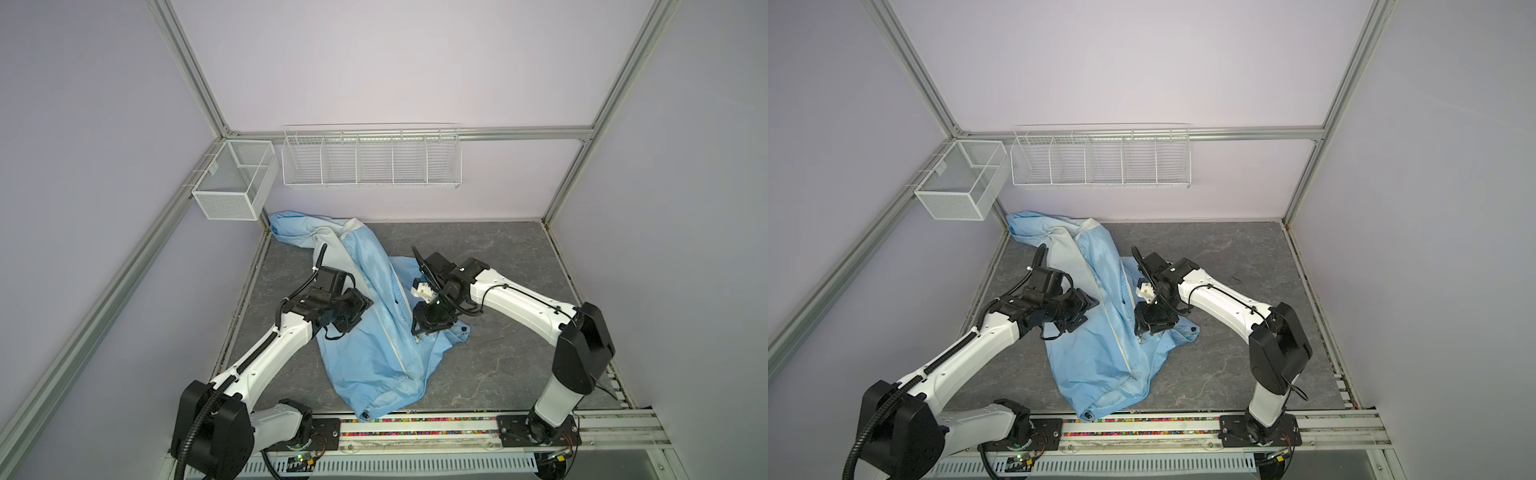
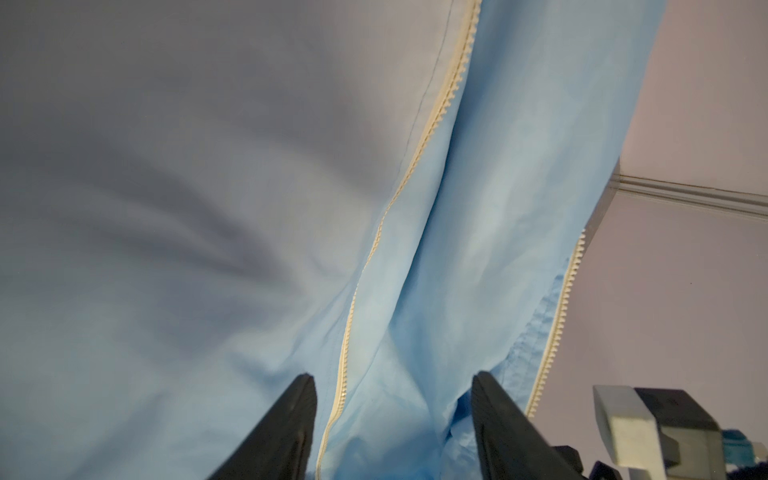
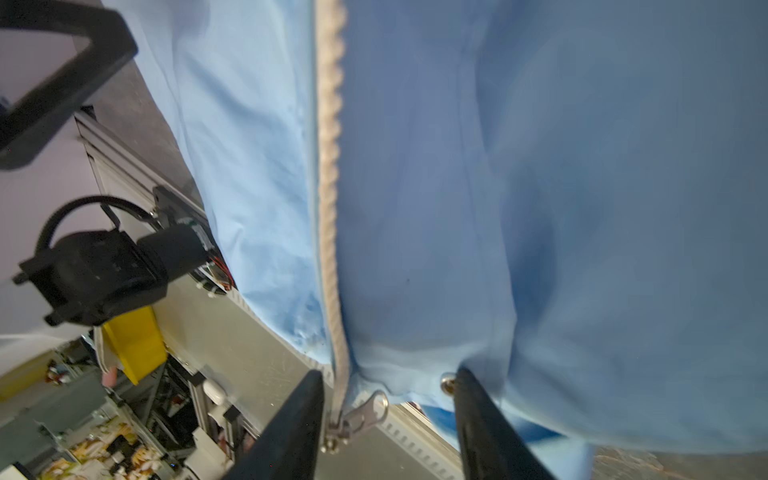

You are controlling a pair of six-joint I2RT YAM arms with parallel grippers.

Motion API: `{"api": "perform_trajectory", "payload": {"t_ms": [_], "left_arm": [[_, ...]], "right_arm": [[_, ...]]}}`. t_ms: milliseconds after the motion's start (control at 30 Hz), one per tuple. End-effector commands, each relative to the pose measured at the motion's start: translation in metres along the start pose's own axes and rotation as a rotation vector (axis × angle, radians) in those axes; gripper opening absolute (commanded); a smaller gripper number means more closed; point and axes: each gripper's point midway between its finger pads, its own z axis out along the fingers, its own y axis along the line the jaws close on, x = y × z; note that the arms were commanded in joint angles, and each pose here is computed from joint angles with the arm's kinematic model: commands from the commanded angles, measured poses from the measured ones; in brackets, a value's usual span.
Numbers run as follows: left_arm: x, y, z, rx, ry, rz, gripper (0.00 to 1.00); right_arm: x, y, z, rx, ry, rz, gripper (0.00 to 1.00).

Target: Zip up the jacket

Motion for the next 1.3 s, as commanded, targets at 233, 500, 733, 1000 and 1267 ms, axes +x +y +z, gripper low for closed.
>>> {"api": "perform_trajectory", "payload": {"t_ms": [233, 500, 733, 1000, 1267], "left_arm": [[0.050, -0.055, -0.013, 0.107, 0.045, 0.153, 0.62], [0.080, -0.052, -0.009, -0.046, 0.109, 0.275, 0.61], [0.091, 0.014, 0.001, -0.135, 0.083, 0.115, 0.60], [0.084, -0.006, 0.008, 0.031, 0.039, 0.099, 0.62], [0.079, 0.055, 0.045, -0.132, 0.092, -0.046, 0.53]], "right_arm": [[-0.012, 0.001, -0.053, -0.099, -0.193, 0.069, 0.57], [0.007, -0.027, -0.056, -0.093, -0.195, 0.265, 0.46], [0.018, -0.029, -0.055, -0.104, -0.216, 0.282, 0.49], [0.006, -0.013, -0.041, -0.116, -0.170, 0.239, 0.45], [-0.007, -0.018, 0.013, -0.055, -0.083, 0.242, 0.37]]}}
